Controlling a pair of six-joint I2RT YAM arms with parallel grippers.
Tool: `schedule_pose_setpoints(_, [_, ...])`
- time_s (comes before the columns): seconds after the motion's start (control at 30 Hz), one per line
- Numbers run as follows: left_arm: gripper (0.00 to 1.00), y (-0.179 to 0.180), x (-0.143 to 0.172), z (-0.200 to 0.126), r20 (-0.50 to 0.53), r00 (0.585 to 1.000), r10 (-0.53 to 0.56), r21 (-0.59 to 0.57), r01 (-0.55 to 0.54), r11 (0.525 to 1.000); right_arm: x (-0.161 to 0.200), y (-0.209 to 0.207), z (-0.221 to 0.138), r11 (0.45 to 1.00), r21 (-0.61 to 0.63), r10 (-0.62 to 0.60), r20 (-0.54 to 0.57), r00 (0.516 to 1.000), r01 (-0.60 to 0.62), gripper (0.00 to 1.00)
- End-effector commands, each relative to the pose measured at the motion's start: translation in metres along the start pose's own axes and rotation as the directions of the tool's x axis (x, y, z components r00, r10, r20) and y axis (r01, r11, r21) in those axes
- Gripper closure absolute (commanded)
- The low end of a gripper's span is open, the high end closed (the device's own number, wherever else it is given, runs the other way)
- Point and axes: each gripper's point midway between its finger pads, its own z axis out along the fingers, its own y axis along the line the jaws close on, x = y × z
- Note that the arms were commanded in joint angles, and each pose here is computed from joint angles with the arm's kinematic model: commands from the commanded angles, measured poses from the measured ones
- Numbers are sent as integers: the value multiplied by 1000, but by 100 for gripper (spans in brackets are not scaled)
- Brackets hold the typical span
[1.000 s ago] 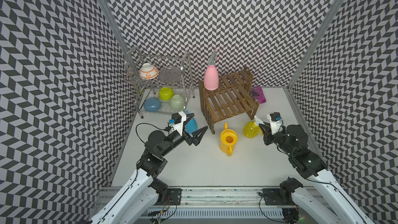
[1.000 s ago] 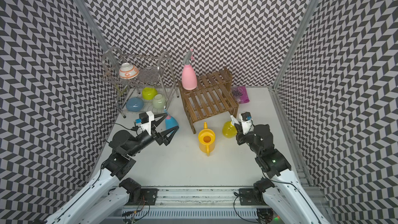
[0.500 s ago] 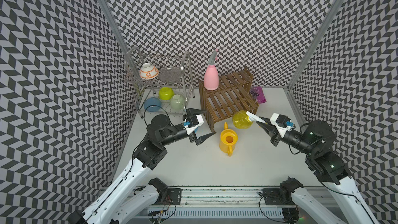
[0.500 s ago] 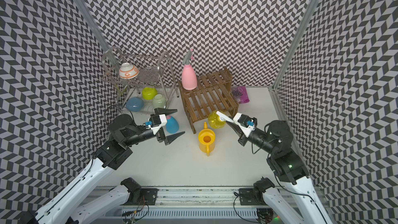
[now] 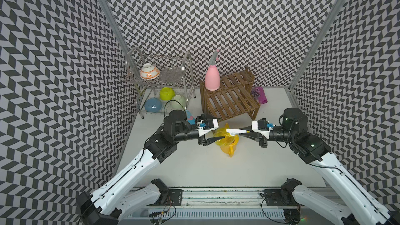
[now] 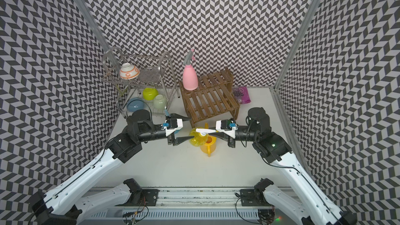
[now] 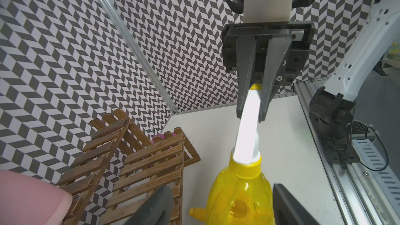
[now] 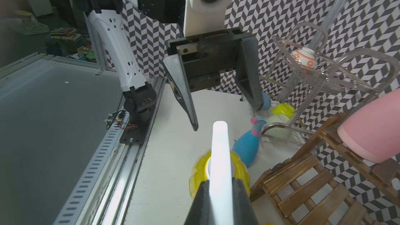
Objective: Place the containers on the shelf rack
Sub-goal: 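Pick up a container from the center of the board.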
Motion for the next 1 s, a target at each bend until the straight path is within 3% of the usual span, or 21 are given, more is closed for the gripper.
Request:
schedule_pose_setpoints(0.0, [33, -1, -17, 6, 24, 1000, 11, 29, -12, 1000, -16, 4, 4, 997, -24, -76, 26, 997, 77, 100])
schedule_pose_setpoints(0.13, [51, -5, -17, 16, 22, 1000, 1, 73, -3, 997, -15, 5, 6, 996, -31, -77, 21, 997, 78, 100])
schedule_pose_setpoints(0.27, [76, -8, -16, 21, 20, 1000, -7, 99, 5, 995, -14, 5, 6, 996, -27, -84, 17, 996, 84, 100])
schedule_pose_setpoints(0.4, [86, -11, -17, 21, 24, 1000, -4, 117, 1, 993, -13, 5, 6, 996, -29, -89, 15, 996, 90, 100])
schedule_pose_setpoints(0.5, [100, -13, -17, 21, 26, 1000, -6, 131, 3, 991, -13, 5, 6, 996, -29, -90, 15, 996, 90, 100])
schedule_pose_setpoints(0.6, [100, -16, -21, 20, 39, 999, -4, 148, -2, 989, -15, 5, 5, 995, -20, -94, 24, 995, 94, 100])
schedule_pose_setpoints(0.67, [100, -16, -25, 18, 52, 999, -2, 148, -6, 989, -20, 3, 3, 996, 4, -90, 43, 995, 90, 92])
schedule_pose_setpoints(0.83, [100, -10, -45, 6, 132, 991, -6, 104, -7, 995, -32, -3, -7, 995, 97, -38, 122, 992, 27, 55])
schedule_pose_setpoints(0.97, [100, -5, -60, -9, 209, 977, -31, 86, 14, 996, -44, 1, -11, 995, 70, 50, 212, 976, -66, 37])
